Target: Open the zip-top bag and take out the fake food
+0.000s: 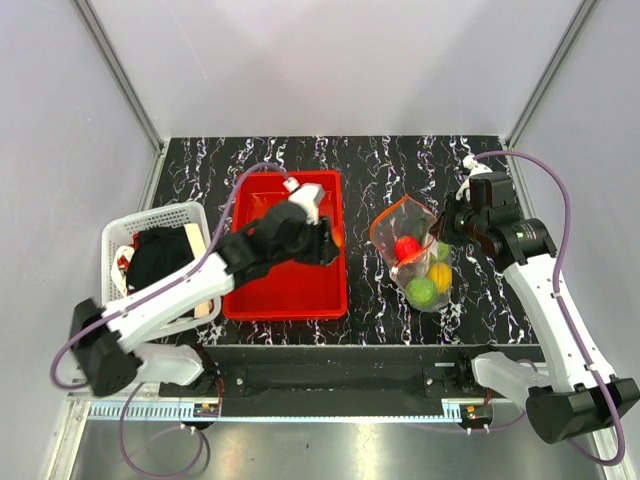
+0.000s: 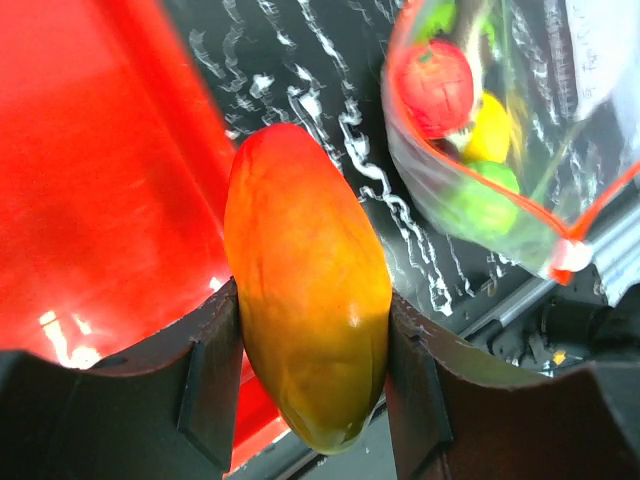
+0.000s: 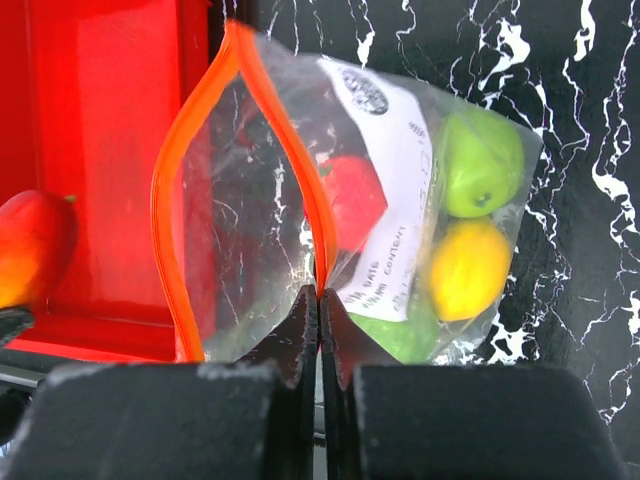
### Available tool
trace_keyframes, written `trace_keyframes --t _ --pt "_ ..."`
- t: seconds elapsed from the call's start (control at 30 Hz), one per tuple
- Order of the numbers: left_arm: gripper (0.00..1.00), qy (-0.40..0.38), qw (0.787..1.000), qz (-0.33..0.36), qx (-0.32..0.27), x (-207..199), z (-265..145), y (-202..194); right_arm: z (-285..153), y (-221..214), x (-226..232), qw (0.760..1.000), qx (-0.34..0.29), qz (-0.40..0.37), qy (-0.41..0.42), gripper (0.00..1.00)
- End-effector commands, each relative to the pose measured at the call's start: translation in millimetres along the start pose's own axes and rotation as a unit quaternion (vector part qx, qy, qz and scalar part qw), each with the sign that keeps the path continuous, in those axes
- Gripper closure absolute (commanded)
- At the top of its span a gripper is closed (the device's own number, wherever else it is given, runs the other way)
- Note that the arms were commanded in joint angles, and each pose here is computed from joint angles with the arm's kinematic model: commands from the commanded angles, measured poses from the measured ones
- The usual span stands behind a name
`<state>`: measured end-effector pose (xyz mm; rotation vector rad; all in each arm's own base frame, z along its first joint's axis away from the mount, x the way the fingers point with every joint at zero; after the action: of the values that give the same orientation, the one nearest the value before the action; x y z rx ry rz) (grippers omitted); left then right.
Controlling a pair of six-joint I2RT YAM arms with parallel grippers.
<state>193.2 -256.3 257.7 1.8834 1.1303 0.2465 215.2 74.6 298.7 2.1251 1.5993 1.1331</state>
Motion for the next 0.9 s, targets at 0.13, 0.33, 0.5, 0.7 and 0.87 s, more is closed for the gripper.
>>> trace_keyframes --t 0.13,0.33,0.5,0.7,0.87 --pt "1.0 0.007 0.996 -0.09 0.001 20 17 -65 -12 13 17 0.998 -0.029 -0.014 0.055 1.0" --pt "1.0 0.062 0.992 -0.104 0.028 35 38 -92 -10 11 16 0.998 -0.018 -0.019 0.058 1.0" --pt "0.46 0.07 0.993 -0.095 0.024 41 38 -99 -8 8 17 0.997 -0.004 -0.021 0.068 1.0" --pt "0.05 0.087 0.994 -0.062 0.023 38 22 -74 -10 7 16 0.998 -0.001 -0.028 0.064 1.0" --pt "0.13 0.063 0.996 -0.054 -0.019 25 0 -37 -14 6 16 0.997 -0.004 -0.03 0.067 1.0"
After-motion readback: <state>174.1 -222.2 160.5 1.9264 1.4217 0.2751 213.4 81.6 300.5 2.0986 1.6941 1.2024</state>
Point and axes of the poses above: each gripper's point midway between its finger pads, its own z axis out along the fingers, its own x axis along the line the jaws close on, y = z × x, the point moved 8 cm from there along -z, back along the fingers, and after that the axes turned 11 degrees about z, right-handed, at the moved point
